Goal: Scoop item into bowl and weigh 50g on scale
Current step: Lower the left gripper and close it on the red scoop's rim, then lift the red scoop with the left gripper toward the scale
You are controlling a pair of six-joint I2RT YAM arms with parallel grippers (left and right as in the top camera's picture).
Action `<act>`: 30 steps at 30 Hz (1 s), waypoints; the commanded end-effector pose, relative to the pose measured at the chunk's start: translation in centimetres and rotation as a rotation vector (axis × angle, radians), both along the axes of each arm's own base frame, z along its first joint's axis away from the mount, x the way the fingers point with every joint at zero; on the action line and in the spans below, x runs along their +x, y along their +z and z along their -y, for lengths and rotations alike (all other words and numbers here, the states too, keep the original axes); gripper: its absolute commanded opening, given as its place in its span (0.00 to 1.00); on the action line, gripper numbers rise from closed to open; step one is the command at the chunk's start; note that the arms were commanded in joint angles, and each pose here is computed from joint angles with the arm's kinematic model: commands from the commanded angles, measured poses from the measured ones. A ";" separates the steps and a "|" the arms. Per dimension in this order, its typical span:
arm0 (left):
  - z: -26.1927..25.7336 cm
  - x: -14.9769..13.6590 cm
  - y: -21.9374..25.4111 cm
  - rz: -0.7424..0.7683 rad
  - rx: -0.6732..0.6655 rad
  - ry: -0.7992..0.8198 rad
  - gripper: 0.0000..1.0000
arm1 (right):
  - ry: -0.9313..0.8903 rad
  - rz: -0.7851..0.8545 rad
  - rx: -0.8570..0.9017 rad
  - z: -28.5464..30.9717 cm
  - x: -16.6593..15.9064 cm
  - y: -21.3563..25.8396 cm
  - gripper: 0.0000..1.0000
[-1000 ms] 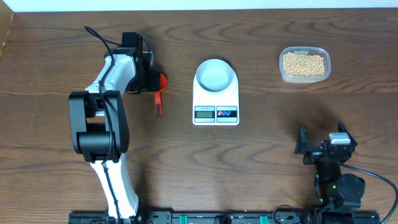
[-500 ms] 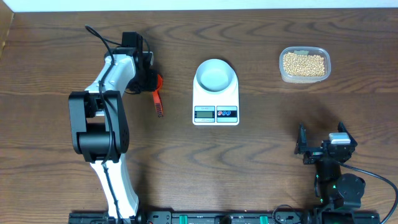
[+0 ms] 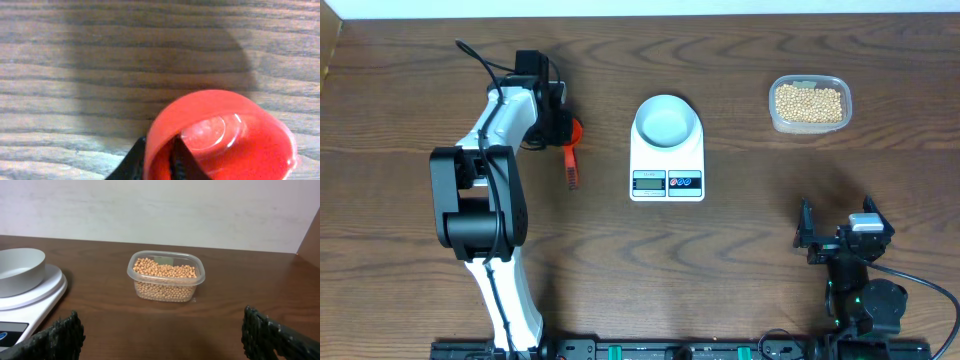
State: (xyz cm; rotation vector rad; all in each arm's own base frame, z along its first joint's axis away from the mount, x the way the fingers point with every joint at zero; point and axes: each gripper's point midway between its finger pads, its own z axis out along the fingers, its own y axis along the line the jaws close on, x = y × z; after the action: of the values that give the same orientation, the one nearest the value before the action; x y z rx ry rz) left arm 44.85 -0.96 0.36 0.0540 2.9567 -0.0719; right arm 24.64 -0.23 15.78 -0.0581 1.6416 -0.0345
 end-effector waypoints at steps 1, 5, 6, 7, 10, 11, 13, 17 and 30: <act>-0.2 -0.1 -0.7 -0.018 0.009 0.006 0.08 | 0.010 0.001 -0.013 -0.2 0.0 0.0 0.99; -0.2 -0.1 -0.6 -0.018 0.009 0.006 0.07 | 0.010 0.001 -0.013 -0.2 0.0 0.0 0.99; -0.2 -0.1 -0.6 -0.017 0.009 0.006 0.07 | 0.010 0.001 -0.013 -0.2 0.0 0.0 0.99; -0.2 -0.1 -0.6 -0.017 0.009 0.006 0.07 | 0.010 0.001 -0.013 -0.2 0.0 0.0 0.99; -0.2 -0.1 -0.4 -0.015 0.009 0.007 0.07 | 0.010 0.001 -0.013 -0.2 0.0 0.0 0.99; -0.2 -0.1 -0.4 -0.015 0.009 0.007 0.07 | 0.010 0.001 -0.013 -0.2 0.0 0.0 0.99; -0.2 -0.1 0.0 -0.012 0.009 0.006 0.07 | 0.010 0.001 -0.013 -0.2 0.0 0.0 0.99; -0.2 0.0 1.2 0.010 0.009 0.007 0.07 | 0.010 0.001 -0.013 -0.2 0.0 0.0 0.99; -0.2 -0.8 8.7 0.114 0.001 0.034 0.08 | 0.010 0.001 -0.013 -0.2 0.0 0.0 0.99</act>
State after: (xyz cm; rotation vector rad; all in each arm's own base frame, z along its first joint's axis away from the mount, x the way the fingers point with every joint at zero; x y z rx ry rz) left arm 44.03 -0.88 6.89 0.0442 2.8833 -0.0639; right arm 24.64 -0.23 15.78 -0.0581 1.6416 -0.0345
